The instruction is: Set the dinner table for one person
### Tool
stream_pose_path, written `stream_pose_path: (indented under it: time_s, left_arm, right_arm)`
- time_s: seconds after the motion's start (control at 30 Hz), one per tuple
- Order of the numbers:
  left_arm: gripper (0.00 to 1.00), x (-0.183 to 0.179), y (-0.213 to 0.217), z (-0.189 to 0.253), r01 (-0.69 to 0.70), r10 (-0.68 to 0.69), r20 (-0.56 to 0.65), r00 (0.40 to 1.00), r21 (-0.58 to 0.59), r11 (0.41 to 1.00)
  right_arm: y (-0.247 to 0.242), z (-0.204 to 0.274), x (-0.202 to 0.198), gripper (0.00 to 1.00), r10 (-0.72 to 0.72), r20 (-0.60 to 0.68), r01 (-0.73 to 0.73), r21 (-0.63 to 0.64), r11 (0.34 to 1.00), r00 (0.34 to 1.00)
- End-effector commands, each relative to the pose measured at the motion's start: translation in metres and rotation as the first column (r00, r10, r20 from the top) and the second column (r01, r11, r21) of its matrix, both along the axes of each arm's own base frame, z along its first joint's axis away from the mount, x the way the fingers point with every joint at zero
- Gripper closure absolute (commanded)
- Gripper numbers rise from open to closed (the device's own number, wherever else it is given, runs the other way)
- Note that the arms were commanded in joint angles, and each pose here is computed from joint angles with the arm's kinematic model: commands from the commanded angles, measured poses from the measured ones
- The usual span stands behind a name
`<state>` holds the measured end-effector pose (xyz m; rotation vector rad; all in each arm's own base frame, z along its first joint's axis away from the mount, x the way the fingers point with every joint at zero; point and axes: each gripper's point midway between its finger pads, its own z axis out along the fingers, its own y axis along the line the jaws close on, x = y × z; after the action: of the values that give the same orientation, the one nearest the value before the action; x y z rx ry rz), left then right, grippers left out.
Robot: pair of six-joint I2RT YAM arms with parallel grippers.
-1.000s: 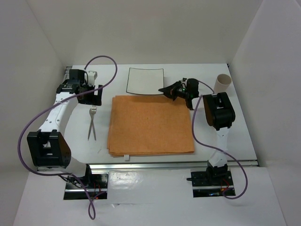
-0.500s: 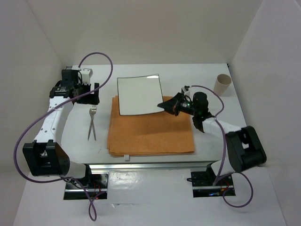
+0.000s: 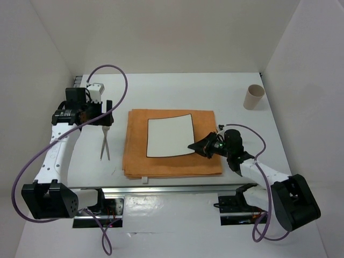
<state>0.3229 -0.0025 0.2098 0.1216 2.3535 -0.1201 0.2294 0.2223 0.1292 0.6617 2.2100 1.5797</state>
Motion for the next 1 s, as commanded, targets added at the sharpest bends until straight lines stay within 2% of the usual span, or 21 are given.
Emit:
stream_pose_path:
  time_s: [0.0, 0.3, 0.5, 0.77, 0.97]
  left_arm:
    - [0.00, -0.005, -0.002, 0.012, 0.027, -0.027, 0.051, 0.998, 0.002, 1.000]
    - [0.00, -0.010, -0.002, 0.004, 0.033, -0.033, 0.036, 0.999, 0.007, 0.999]
    - [0.00, -0.010, -0.002, 0.004, 0.033, -0.033, 0.036, 0.999, 0.007, 0.999]
    - [0.00, -0.010, -0.003, 0.005, 0.046, -0.046, 0.037, 0.998, 0.007, 0.999]
    - [0.00, -0.012, -0.001, 0.003, 0.051, -0.052, 0.028, 0.998, 0.027, 0.998]
  right_arm:
    - [0.004, 0.051, 0.001, 1.00, 0.018, 0.223, -0.039, 0.088, 0.995, 0.975]
    - [0.002, 0.027, -0.010, 1.00, 0.024, 0.207, -0.046, 0.100, 0.994, 0.978]
    - [-0.005, 0.008, -0.014, 1.00, -0.013, 0.171, -0.001, 0.085, 0.996, 0.985]
    - [-0.003, -0.032, -0.024, 1.00, 0.054, 0.097, -0.057, 0.024, 0.998, 0.994]
    - [0.000, -0.042, -0.016, 1.00, 0.064, 0.070, -0.064, -0.004, 0.998, 0.995]
